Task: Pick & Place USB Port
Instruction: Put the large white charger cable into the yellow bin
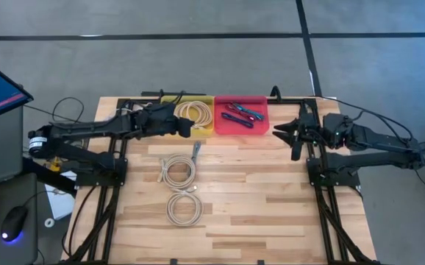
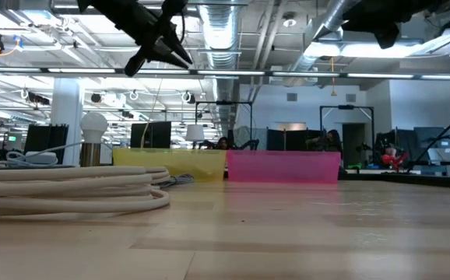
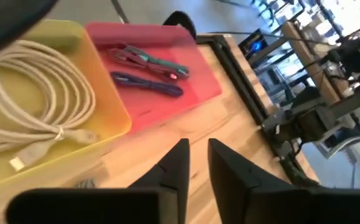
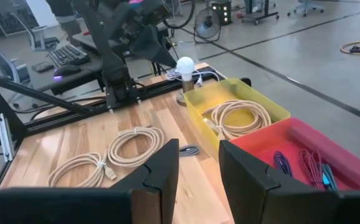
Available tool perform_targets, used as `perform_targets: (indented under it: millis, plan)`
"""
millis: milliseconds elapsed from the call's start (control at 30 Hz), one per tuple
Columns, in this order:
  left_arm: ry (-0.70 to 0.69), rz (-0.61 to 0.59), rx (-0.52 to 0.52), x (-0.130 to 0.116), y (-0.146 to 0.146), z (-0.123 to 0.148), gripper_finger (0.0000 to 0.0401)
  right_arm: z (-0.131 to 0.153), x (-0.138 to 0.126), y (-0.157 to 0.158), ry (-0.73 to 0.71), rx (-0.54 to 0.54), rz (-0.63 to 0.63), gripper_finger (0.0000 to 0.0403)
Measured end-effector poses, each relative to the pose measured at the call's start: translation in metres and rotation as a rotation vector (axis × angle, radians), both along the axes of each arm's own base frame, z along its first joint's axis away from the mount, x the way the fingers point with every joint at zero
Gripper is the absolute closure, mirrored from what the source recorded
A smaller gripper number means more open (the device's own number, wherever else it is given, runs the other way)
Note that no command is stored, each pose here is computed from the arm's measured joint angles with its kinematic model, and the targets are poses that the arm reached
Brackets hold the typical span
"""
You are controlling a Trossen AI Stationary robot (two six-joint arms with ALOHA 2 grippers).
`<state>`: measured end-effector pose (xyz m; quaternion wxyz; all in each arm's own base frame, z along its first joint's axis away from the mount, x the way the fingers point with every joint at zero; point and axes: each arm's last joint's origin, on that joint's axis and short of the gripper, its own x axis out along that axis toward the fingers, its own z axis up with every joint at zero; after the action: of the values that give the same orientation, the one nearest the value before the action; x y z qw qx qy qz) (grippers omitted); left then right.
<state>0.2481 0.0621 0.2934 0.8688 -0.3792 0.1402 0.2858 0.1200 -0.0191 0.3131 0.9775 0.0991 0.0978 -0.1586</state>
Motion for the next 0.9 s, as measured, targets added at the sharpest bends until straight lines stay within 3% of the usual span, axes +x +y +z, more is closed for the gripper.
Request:
perform_targets:
  millis: [200, 333, 400, 467, 667, 900]
  plan:
    - [0.107, -0.035, -0.001, 0.003, -0.002, 0.013, 0.0394, -0.001, 0.000, 0.000, 0.008, 0.001, 0.000, 0.0296]
    - [0.244, -0.079, -0.079, 0.003, -0.005, 0.003, 0.0395, -0.002, 0.000, 0.000, 0.019, 0.002, 0.000, 0.0296]
    - [0.296, -0.170, -0.092, 0.005, -0.011, -0.004, 0.0395, -0.002, -0.001, 0.000, 0.022, 0.003, 0.000, 0.0296]
    - [0.326, -0.300, -0.031, 0.011, -0.019, -0.007, 0.0395, -0.003, -0.001, 0.000, 0.031, 0.004, 0.000, 0.0296]
    - [0.424, -0.632, 0.288, 0.016, -0.052, -0.010, 0.0396, -0.005, -0.001, 0.000, 0.048, 0.007, 0.000, 0.0296]
    - [0.500, -0.752, 0.356, 0.011, -0.068, -0.014, 0.0390, -0.006, -0.002, 0.000, 0.058, 0.033, -0.007, 0.0296]
